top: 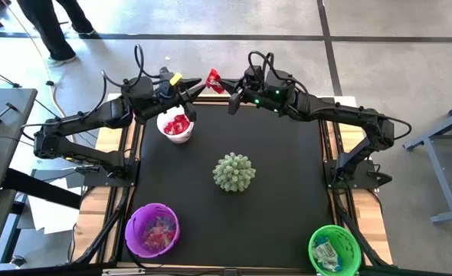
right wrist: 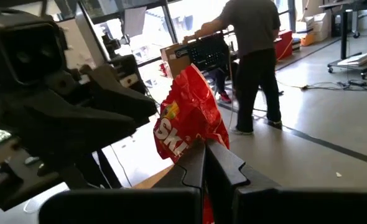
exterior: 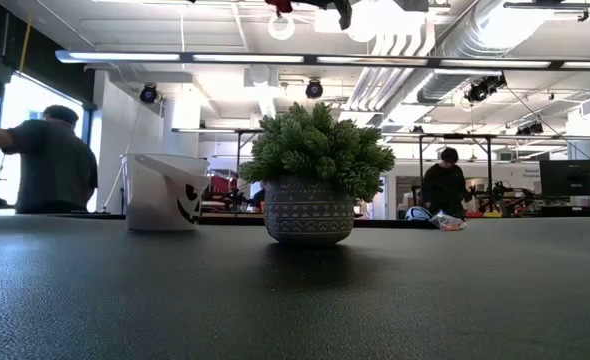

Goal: Organize candy in baskets
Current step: Put the red candy into the white bucket

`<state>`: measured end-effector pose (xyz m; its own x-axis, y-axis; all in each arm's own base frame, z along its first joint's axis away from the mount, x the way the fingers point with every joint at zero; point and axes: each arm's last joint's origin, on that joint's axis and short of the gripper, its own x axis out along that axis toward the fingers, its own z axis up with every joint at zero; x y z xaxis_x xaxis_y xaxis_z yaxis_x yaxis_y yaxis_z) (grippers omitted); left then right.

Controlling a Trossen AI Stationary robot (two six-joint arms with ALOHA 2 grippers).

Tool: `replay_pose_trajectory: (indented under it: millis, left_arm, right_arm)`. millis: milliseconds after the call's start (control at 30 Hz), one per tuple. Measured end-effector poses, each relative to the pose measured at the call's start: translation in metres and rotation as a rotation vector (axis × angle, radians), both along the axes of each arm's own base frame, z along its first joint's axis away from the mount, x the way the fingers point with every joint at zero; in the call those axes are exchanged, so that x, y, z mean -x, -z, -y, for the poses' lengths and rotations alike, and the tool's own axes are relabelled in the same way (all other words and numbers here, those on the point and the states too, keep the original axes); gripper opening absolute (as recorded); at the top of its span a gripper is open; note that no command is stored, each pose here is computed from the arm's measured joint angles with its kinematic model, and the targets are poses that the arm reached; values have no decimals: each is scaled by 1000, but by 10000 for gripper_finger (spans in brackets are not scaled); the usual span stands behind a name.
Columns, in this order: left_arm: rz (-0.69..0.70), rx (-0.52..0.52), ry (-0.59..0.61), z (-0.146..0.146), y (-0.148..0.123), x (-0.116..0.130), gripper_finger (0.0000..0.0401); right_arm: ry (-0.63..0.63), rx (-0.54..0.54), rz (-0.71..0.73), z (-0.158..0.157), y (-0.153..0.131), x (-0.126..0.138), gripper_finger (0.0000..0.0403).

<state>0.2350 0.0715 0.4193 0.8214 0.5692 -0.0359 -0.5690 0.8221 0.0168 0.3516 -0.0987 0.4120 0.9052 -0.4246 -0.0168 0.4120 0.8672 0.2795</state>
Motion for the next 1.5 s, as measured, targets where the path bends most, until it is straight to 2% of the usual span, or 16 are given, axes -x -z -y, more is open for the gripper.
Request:
replay_pose_trajectory:
  millis: [367, 700, 1200, 1300, 1433, 1500]
  left_arm:
    - [8, -2, 0, -1, 0, -1, 101]
    - [47, 17, 76, 1, -1, -6, 101]
    - [54, 40, 85, 0, 2, -12, 101]
    - [55, 40, 89, 0, 2, -12, 85]
    - [55, 44, 136, 1, 2, -12, 25]
    - [55, 44, 142, 1, 2, -12, 12]
  right_arm:
    - [-20, 12, 16, -7, -2, -2, 0]
    - [-29, 13, 21, -9, -2, -2, 0]
    - [-64, 31, 21, -23, -3, -6, 0]
    - [-64, 31, 21, -23, -3, -6, 0]
    - [-64, 31, 21, -23, -3, -6, 0]
    - [-64, 31, 21, -23, -3, -6, 0]
